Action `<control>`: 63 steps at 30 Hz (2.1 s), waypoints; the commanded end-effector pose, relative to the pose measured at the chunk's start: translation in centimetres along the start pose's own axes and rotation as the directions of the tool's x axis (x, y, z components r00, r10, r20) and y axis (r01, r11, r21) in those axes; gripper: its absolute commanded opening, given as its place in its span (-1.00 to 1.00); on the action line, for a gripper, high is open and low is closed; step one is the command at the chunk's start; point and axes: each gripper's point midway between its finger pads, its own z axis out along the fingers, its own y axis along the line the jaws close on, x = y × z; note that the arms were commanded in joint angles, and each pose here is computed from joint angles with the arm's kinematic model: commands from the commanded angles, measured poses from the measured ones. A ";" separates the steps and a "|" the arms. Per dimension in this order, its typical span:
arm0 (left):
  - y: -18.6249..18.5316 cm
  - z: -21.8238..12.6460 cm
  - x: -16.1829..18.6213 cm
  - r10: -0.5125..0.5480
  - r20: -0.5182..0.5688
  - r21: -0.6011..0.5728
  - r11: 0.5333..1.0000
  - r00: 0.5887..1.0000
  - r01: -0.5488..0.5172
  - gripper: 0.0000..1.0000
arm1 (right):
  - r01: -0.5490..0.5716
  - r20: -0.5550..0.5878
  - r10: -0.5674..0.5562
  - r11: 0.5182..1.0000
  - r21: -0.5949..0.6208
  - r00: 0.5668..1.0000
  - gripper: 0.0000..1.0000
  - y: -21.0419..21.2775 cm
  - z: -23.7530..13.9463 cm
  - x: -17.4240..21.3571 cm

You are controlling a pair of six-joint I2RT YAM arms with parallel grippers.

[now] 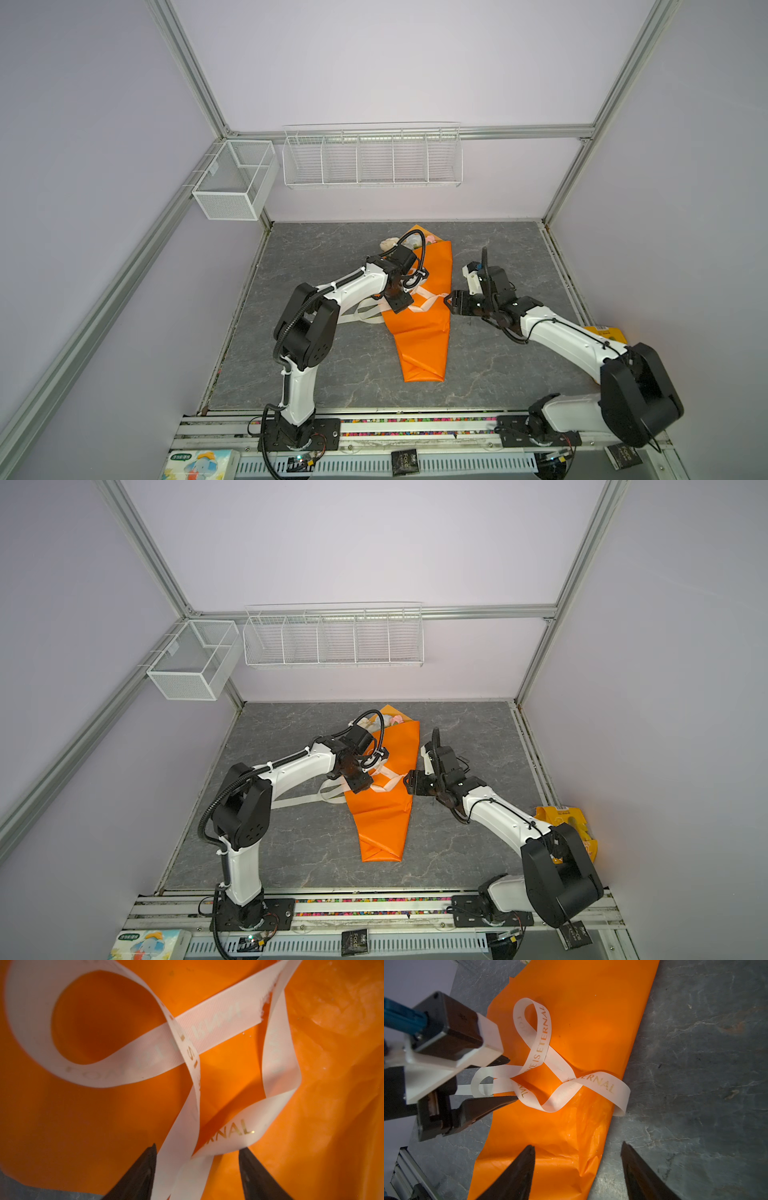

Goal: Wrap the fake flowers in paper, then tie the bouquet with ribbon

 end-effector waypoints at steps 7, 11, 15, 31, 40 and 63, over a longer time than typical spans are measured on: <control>-1.4 0.3 -1.1 0.069 0.041 0.081 0.994 0.997 -0.073 0.06 | -0.018 0.027 0.017 1.000 0.022 0.999 0.39 -0.6 -0.5 -0.2; -1.7 0.8 -1.0 0.070 0.027 0.104 0.992 0.997 -0.072 -0.02 | -0.025 0.024 0.024 0.999 0.024 0.999 0.39 -0.7 -0.4 0.0; -1.6 1.1 -0.6 0.070 -0.006 0.107 0.992 0.998 -0.069 -0.18 | -0.032 0.028 0.031 0.999 0.025 0.999 0.39 -0.7 -0.4 -0.1; -2.8 -2.7 -1.0 0.072 0.042 0.159 0.984 0.997 -0.078 -1.00 | -0.078 0.028 0.081 0.992 -0.096 0.996 0.09 0.9 1.5 -2.2; -2.9 -2.8 -0.6 0.060 0.039 0.157 0.986 0.997 -0.065 -0.52 | -0.093 -0.018 0.092 0.981 -0.169 0.996 -0.01 2.1 3.7 -2.7; -1.9 1.7 0.4 0.179 -0.029 0.051 0.983 0.983 -0.178 -0.01 | -0.110 -0.026 0.108 0.988 -0.112 0.994 0.06 0.4 2.6 -1.0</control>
